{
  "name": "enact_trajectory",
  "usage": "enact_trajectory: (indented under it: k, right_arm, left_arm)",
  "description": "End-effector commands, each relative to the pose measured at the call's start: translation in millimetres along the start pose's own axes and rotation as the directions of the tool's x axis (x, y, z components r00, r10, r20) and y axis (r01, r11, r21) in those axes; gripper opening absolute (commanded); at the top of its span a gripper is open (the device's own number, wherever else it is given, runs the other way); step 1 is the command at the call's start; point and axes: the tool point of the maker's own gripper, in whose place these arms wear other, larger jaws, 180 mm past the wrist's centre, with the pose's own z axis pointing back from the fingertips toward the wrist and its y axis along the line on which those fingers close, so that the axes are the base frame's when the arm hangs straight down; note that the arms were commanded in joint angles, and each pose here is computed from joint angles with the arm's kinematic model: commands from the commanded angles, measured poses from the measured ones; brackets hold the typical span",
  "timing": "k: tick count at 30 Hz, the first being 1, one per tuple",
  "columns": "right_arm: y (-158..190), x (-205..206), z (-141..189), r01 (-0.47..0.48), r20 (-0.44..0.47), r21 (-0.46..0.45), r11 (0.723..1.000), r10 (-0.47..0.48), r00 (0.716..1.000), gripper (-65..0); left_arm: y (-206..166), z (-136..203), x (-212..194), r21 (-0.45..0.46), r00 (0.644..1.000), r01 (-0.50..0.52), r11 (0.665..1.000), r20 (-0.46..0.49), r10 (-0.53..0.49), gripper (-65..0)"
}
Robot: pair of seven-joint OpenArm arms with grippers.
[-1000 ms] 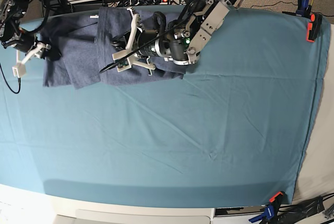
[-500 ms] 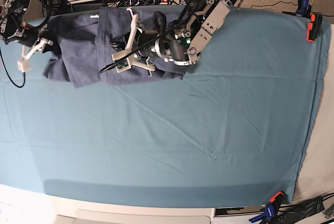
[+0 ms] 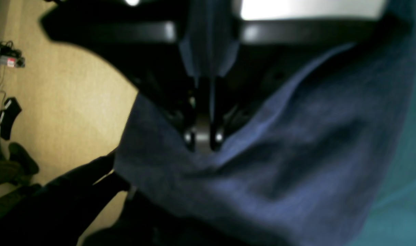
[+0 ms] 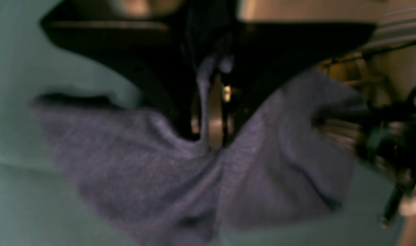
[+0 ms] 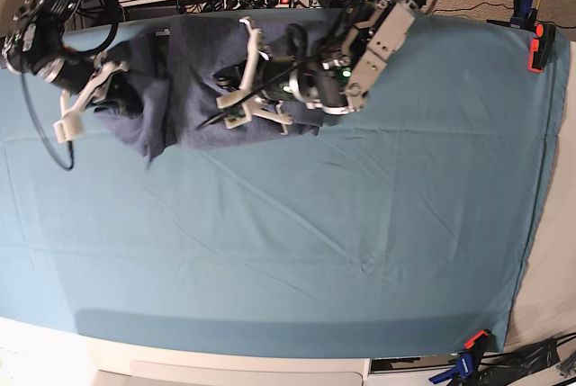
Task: Fold the T-shirt properly
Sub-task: 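Fold the shirt end with the right gripper toward the left gripper, then flip the folded bundle over with both grippers and release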
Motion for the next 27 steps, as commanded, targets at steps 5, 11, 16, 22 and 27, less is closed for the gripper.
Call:
enact_trajectory:
  k: [5,11,16,22,27]
  right_arm:
    - [36.7,3.4,8.9,-0.099,0.032,-0.002,0.995,0.099,0.995,-65.0]
    - [73.0,4.3,5.6,-0.097,0.093,0.032,0.995,0.094,0.991,-65.0]
    - [89.7,9.0,0.5,-0.069,0.149,0.054,0.996,0.06,0.987,-65.0]
    - [96.3,9.7,-7.7,-0.028,0.184,0.053,0.998,0.018,0.983,-65.0]
    - [117.9,14.3,-22.5,-0.047,0.197,0.115,0.992,0.024,0.98,-65.0]
  left_arm:
    - [10.4,14.9,6.0,0.013,0.998,-0.024,1.0,0.05,0.023,-65.0]
    - [13.6,31.0,-6.7,0.039,0.999,-0.018,0.999,0.033,0.017,-65.0]
    - [8.7,43.0,-20.2,0.049,1.0,-0.001,0.999,0.007,0.001,-65.0]
    - [5.9,53.6,-28.0,0.064,1.0,0.0,0.998,0.0,0.0,-65.0]
    - [15.7,59.5,-28.3,0.095,1.0,-0.015,0.995,0.008,0.014,-65.0]
